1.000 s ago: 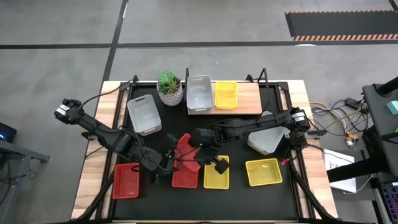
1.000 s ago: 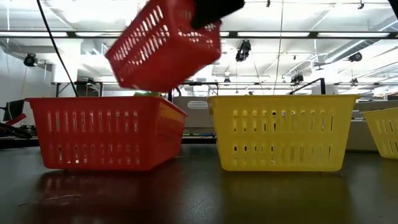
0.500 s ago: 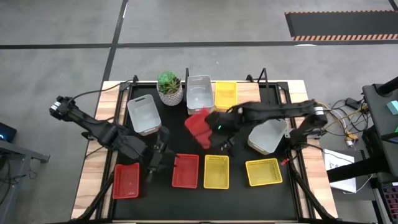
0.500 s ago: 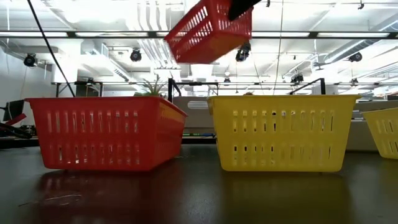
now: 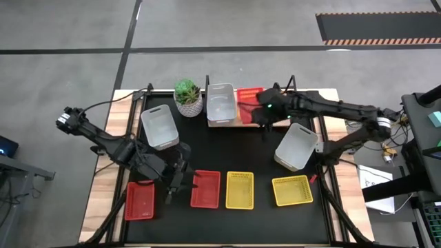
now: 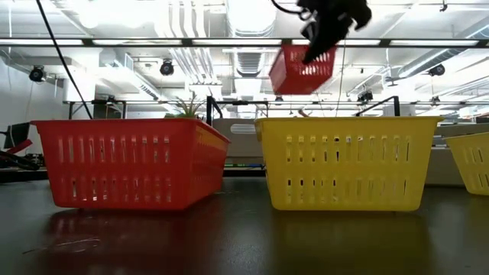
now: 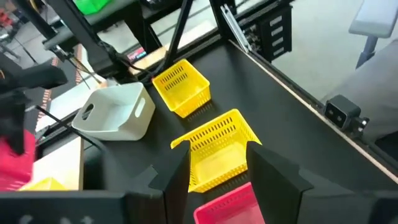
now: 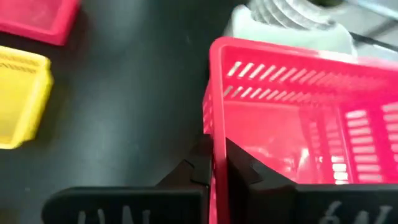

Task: Stack baskets on shelf by color
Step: Put the top red bin on the shelf

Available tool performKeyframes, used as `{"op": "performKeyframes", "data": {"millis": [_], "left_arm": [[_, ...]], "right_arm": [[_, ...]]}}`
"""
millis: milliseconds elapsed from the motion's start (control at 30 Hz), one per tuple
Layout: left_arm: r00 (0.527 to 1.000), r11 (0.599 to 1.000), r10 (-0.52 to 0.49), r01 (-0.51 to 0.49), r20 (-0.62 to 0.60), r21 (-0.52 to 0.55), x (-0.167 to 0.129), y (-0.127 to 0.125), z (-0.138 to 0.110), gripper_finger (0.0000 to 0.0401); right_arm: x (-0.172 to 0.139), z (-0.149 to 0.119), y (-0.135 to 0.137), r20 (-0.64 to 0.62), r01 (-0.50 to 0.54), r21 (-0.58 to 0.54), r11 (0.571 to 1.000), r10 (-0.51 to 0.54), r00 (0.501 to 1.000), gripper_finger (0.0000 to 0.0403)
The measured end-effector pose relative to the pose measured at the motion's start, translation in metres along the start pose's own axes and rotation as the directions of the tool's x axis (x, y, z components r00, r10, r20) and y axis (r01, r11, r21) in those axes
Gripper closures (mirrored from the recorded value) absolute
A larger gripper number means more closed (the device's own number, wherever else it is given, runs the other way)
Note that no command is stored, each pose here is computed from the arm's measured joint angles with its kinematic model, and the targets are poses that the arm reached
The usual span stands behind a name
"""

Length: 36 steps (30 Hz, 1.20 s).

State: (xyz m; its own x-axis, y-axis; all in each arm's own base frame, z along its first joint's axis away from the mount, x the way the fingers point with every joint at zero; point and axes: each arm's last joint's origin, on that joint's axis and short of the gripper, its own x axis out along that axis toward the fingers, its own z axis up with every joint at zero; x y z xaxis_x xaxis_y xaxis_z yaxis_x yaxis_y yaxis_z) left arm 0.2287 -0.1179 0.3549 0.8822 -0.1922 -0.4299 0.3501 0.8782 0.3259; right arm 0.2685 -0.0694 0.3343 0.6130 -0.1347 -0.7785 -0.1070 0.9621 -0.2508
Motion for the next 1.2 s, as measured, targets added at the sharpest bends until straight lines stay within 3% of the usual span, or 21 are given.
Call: {"op": "performKeyframes", "data": {"millis": [233,500,867,1200], "left_arm": [[0.999,0.999,-0.003,0.004,0.037,-0.045,0.010,-0.005,0.000,0.0260],[0.996,0.996,-0.034,0.040,0.080,-0.075,0.022,-0.025,-0.020,0.0260],[0.984,0.994,-0.001,0.020,0.178,-0.105,0.017,-0.021,-0.013,0.0260],[0.985,0.994,-0.007,0.025,0.175,-0.103,0.025,-0.029,-0.028,0.0260]], "right_arm": [[-0.007,-0.052,-0.023,0.142,0.007,0.117,0.993,-0.024,0.990,0.0394],[-0.003,-0.098,-0.023,0.060,0.034,0.302,0.953,-0.055,0.997,0.0394],[0.004,-0.121,-0.021,-0.031,0.068,0.290,0.954,-0.062,0.998,0.0394],[0.031,-0.139,-0.021,-0.146,0.070,0.302,0.951,-0.026,0.989,0.0394]]}}
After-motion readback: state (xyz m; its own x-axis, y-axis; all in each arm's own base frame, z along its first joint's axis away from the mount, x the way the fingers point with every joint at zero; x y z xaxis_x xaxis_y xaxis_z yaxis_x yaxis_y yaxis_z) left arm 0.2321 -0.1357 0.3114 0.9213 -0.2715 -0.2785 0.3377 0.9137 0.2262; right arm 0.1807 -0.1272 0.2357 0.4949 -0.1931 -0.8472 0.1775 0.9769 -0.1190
